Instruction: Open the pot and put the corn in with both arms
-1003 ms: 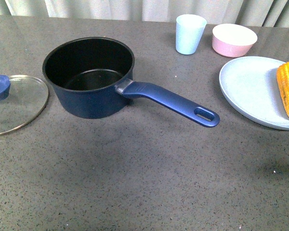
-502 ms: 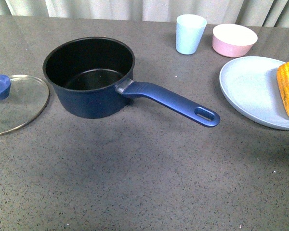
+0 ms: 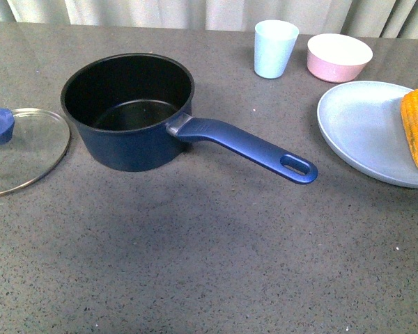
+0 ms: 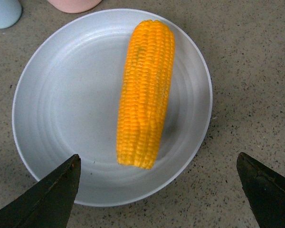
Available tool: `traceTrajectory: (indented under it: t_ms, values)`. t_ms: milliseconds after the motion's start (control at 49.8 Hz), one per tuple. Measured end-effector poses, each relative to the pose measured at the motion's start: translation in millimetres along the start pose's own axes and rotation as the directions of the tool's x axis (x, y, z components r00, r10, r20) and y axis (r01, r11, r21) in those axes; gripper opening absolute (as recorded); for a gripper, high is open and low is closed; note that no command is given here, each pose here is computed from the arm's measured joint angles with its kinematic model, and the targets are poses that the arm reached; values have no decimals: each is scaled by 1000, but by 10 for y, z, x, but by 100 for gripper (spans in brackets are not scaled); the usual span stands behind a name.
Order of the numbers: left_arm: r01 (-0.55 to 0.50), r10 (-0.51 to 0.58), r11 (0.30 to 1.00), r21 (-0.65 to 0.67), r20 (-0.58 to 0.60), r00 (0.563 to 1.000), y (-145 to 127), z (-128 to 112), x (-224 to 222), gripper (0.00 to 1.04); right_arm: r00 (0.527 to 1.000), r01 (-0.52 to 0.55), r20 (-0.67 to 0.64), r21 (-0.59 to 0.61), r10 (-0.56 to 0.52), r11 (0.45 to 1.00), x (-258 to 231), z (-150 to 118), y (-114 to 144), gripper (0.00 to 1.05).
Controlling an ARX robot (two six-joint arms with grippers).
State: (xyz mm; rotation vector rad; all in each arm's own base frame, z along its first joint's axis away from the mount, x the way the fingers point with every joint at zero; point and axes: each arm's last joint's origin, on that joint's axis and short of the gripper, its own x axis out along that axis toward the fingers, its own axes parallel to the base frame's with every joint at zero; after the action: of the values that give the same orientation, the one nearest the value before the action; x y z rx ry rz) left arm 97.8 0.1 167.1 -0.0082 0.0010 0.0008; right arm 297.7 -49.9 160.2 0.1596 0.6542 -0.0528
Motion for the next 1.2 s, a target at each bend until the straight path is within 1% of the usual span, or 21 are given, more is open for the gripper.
traceTrajectory:
  t_ms: [140, 401, 582, 762, 1124, 1164, 1204]
  values:
    - [0, 0, 1000, 0, 0, 1000, 0, 0, 0, 96, 999, 24, -41, -16, -25, 1000, 262, 58, 7, 96]
    - [0, 0, 1000, 0, 0, 1000, 0, 0, 0, 96, 994, 44, -100, -20, -46, 999, 570, -1, 25, 96]
    - [0, 0, 1000, 0, 0, 1000, 0, 0, 0, 96, 994, 38, -102, -20, -40, 999, 699, 14, 83, 96]
    - [0, 0, 1000, 0, 0, 1000, 0, 0, 0, 96, 996, 21, -90, -14, -22, 1000, 816, 89, 170, 96]
    - [0, 0, 1000, 0, 0, 1000, 0, 0, 0, 96, 993, 25, -118, -13, -27, 1000, 1024, 59, 175, 96]
    - [0, 0, 1000, 0, 0, 1000, 0, 0, 0, 96, 992, 24, -120, -13, -26, 1000, 1035, 57, 177, 95]
    - [0, 0, 1000, 0, 0, 1000, 0, 0, 0, 96, 992, 20, -121, -12, -21, 1000, 1046, 56, 184, 89]
